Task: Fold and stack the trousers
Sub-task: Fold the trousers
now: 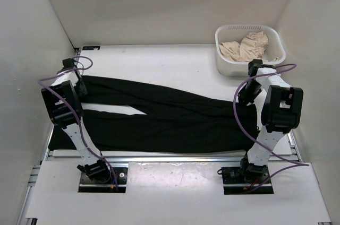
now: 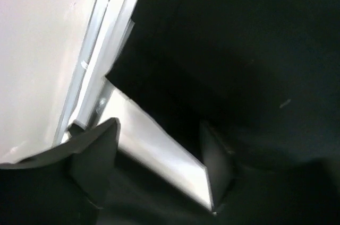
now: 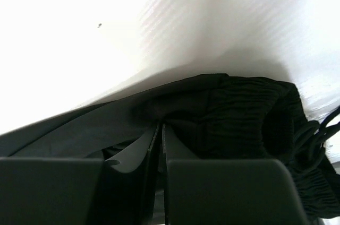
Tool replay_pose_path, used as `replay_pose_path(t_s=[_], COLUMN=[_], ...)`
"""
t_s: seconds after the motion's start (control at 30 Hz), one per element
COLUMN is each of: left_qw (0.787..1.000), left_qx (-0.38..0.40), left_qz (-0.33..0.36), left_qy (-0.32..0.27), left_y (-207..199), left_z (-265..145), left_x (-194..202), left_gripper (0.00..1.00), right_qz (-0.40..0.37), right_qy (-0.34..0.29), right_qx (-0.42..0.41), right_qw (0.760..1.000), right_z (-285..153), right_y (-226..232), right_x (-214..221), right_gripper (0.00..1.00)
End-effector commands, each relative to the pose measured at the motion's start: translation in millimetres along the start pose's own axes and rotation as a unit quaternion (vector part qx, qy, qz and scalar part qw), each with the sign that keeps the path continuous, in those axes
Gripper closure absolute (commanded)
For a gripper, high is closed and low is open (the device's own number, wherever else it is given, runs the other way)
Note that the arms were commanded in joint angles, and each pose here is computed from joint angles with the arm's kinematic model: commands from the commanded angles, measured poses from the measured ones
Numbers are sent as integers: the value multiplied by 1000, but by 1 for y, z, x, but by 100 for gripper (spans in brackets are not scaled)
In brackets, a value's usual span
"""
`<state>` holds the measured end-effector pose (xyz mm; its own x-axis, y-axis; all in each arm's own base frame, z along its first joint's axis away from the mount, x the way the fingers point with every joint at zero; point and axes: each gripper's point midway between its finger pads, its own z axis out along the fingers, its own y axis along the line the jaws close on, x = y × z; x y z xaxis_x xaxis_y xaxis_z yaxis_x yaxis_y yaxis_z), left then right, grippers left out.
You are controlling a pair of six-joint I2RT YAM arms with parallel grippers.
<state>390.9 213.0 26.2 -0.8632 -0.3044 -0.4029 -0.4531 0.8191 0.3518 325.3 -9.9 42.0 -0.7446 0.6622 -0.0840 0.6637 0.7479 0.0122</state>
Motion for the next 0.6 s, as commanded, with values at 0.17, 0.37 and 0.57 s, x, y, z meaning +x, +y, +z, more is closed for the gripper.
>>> replay_pose_path(t_s=[0.17, 0.37, 0.57], left_qw=[994, 993, 989], left_qx=[98, 115, 146], left_qz=[-19, -14, -6], left_qy=[-54, -26, 1], left_y=[-6, -22, -54], left_z=[-75, -42, 7], left_x=[-54, -69, -77], left_gripper=[13, 15, 11], right_qz=[-33, -49, -60], right_qy=[-18, -17, -27], right_qx=[-23, -22, -8], right_qw=[999, 998, 998], right_z=[-11, -12, -18], right_y=[8, 3, -2], right_x=[-12, -8, -13], right_gripper=[93, 92, 91])
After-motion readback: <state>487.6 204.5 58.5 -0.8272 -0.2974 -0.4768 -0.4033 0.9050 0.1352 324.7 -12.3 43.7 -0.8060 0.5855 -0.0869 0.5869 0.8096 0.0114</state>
